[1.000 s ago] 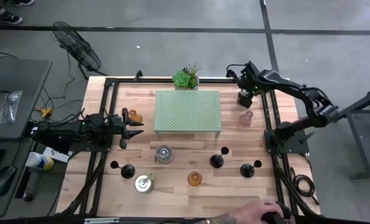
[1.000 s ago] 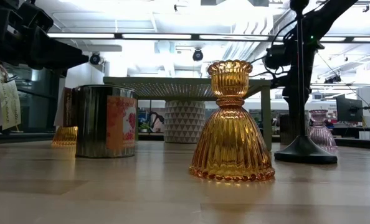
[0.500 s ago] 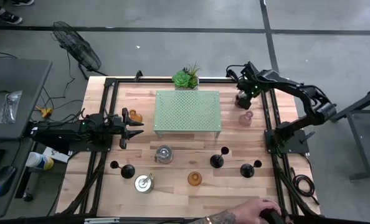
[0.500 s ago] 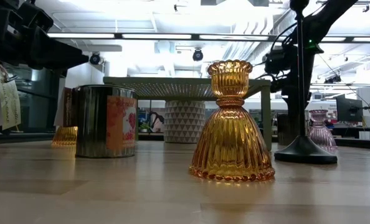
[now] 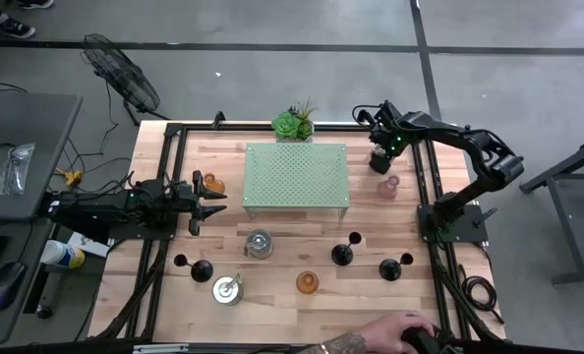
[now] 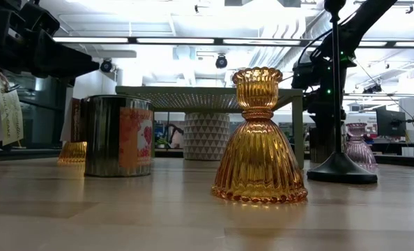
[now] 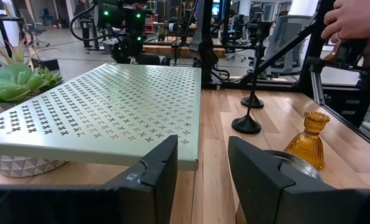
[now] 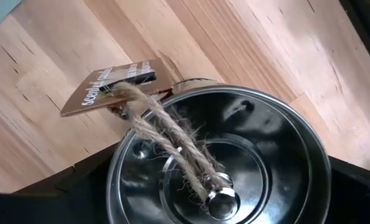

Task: Pick & Place candle stick holders
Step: Put the top silver scented candle on the shelf

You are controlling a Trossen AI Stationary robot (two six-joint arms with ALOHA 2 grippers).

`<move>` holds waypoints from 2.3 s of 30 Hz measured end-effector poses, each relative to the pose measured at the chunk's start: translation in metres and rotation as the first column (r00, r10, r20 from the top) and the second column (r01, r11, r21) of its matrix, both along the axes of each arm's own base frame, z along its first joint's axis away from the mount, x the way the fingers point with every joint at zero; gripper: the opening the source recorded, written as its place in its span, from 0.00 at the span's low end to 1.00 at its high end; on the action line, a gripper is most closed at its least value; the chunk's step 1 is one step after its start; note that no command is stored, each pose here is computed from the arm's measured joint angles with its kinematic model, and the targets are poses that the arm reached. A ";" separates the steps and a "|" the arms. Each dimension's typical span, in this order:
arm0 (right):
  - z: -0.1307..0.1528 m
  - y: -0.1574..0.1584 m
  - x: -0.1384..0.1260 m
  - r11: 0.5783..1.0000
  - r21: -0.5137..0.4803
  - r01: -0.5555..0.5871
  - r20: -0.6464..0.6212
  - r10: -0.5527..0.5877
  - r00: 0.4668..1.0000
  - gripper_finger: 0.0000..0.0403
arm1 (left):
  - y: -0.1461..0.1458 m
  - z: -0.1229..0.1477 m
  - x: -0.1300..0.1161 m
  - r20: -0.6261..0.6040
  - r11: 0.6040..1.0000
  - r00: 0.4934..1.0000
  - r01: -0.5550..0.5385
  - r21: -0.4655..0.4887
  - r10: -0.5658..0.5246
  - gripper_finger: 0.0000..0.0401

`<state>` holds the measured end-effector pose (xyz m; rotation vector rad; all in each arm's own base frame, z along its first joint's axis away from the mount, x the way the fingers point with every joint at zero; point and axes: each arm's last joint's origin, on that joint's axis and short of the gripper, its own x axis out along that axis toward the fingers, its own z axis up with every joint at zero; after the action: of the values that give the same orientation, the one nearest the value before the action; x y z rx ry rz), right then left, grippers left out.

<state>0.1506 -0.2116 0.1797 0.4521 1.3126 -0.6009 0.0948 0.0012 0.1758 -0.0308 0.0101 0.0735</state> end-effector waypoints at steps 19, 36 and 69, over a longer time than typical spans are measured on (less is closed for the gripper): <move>0.001 0.001 0.002 0.992 0.015 0.126 0.020 -0.127 0.992 0.87 | 0.000 0.000 0.000 0.000 1.000 1.000 0.000 0.000 0.000 0.35; 0.023 0.015 -0.005 0.892 0.016 0.452 0.062 -0.452 0.890 0.86 | 0.000 0.000 0.000 0.000 1.000 1.000 0.000 0.000 0.000 0.35; 0.186 0.064 0.069 0.762 0.184 0.621 0.358 -0.640 0.680 0.86 | 0.000 0.000 0.000 0.000 1.000 1.000 0.000 0.000 0.000 0.35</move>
<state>0.2200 -0.1477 0.3653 1.0418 0.7450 -0.9934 0.0948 0.0013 0.1757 -0.0305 0.0105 0.0738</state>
